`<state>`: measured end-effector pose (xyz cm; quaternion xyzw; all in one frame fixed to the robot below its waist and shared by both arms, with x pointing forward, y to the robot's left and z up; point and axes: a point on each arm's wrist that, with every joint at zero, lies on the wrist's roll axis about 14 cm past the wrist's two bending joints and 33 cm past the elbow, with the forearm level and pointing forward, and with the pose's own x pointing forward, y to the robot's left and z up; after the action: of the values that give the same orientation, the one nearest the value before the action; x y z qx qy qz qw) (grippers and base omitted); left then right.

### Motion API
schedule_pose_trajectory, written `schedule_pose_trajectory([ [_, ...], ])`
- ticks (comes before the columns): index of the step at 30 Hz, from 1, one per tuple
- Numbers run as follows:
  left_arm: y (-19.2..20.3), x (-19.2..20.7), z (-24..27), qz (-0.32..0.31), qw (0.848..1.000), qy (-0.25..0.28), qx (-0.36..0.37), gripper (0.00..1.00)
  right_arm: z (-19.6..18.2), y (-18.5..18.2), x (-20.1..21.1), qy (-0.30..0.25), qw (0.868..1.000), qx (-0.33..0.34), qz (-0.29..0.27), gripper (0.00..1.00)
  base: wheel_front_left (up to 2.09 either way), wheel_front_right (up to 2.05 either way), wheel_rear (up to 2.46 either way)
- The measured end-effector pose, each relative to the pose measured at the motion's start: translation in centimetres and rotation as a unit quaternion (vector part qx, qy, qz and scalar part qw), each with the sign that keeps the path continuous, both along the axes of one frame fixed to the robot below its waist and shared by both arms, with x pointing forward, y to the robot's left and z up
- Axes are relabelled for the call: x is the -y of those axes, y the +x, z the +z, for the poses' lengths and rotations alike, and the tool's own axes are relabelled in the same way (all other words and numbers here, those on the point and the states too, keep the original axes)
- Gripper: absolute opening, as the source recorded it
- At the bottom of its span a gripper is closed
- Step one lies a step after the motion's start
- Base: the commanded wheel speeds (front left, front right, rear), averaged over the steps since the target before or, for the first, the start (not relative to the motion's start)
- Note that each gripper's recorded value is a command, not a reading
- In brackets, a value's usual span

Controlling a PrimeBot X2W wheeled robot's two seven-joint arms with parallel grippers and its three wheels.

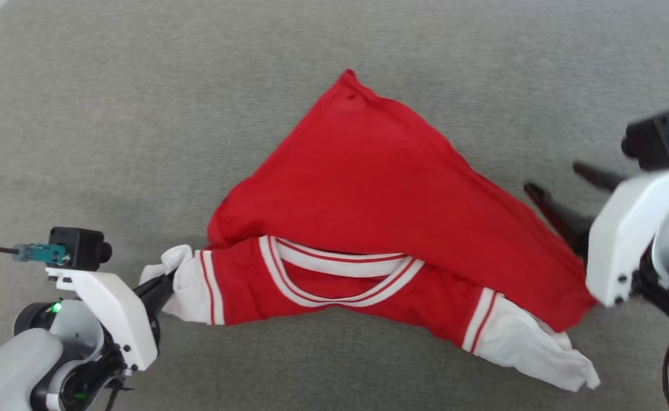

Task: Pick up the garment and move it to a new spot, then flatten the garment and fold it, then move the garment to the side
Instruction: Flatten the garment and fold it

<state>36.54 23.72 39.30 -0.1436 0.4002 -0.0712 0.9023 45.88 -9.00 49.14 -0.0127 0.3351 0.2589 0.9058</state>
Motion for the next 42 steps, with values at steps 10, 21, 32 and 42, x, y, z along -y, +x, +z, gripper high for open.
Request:
schedule_pose_trajectory([
  [10, -0.6, 0.1, 0.5, 0.003, 1.0, -0.004, 0.007, 0.0, 1.4, 4.9, -7.6, 0.039, 0.993, 0.061, 0.089, 1.0, 0.0, 0.0, 0.0],
  [21, -1.0, -0.9, 0.9, 0.023, 1.0, -0.001, 0.013, 0.0, -2.8, 9.0, -14.6, 0.017, 0.987, 0.021, 0.161, 1.0, 0.0, 0.0, 0.0],
  [32, -2.2, -2.0, 0.1, 0.053, 0.999, -0.003, -0.001, 0.0, -10.6, 9.8, -17.2, -0.073, 0.973, -0.087, 0.201, 1.0, 0.0, 0.0, 0.0],
  [42, -2.4, -2.9, -0.9, 0.064, 0.998, 0.002, -0.012, 0.0, -12.4, 9.2, -16.4, -0.14, 0.951, -0.162, 0.224, 0.0, 0.0, 0.0, 0.0],
])
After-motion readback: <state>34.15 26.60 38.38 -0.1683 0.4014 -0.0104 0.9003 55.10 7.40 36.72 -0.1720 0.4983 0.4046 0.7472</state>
